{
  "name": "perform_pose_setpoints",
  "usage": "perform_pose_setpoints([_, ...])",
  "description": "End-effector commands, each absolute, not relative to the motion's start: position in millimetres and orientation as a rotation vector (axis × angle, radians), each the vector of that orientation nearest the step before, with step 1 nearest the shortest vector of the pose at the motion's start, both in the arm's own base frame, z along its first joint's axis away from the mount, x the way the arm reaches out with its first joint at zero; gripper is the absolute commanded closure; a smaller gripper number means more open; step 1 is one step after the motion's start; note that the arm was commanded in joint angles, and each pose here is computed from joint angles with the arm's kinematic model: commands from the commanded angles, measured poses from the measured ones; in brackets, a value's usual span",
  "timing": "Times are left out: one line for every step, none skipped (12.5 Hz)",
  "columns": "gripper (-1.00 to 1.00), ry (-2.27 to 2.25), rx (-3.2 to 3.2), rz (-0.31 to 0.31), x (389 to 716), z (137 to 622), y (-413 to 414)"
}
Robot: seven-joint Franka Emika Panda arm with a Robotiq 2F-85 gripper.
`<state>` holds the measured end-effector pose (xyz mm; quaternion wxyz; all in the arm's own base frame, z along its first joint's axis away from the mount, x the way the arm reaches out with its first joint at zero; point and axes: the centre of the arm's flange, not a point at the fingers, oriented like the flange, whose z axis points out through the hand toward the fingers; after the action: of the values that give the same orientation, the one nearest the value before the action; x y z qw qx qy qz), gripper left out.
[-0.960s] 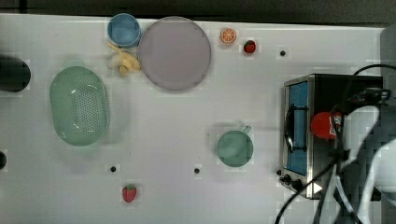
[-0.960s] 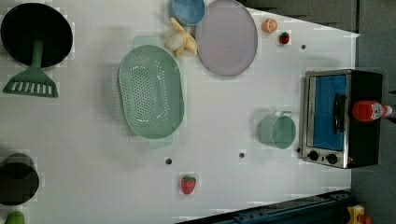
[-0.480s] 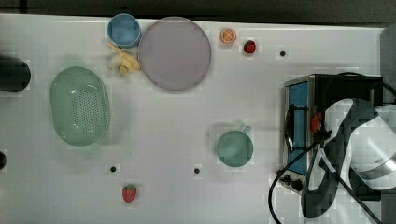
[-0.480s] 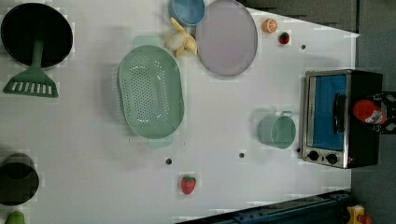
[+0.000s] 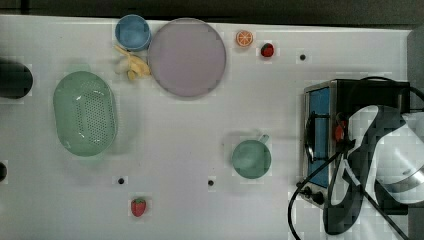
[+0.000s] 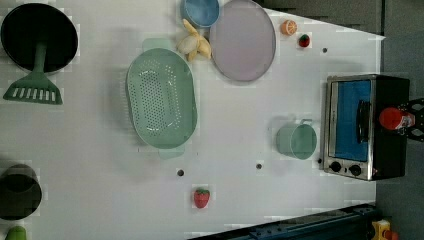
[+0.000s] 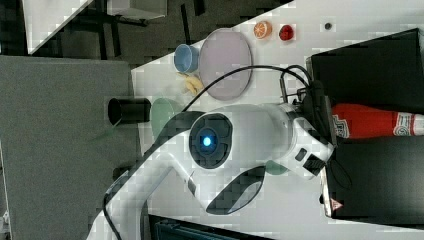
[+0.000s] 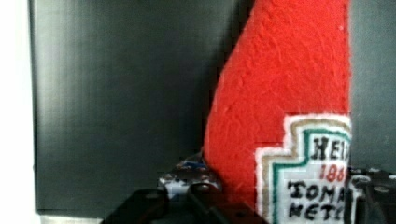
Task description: Pick Ketchup from oven and place it on table.
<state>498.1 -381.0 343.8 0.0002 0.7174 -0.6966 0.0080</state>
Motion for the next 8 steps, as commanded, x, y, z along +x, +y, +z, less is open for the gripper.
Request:
perform_pose_setpoints([-0.27,-2.254,2.221,0.090,498,371,-393])
perform_pose_setpoints([-0.27,-2.245,2.229,0.108,501,379,-393])
perform_pose_setpoints([-0.27,-2.222,2.246,0.136,506,392,-392])
perform_pose_setpoints([-0.27,-2.168,2.291,0.172,515,409,-387])
perform_pose_setpoints([-0.27,-2.101,2.344,0.203,524,429,-379])
perform_pose_setpoints([-0.27,-2.037,2.391,0.215,531,451,-370])
perform_pose_setpoints([-0.27,-1.981,2.434,0.209,537,473,-355])
perform_pose_setpoints([-0.27,-1.937,2.475,0.192,542,495,-337])
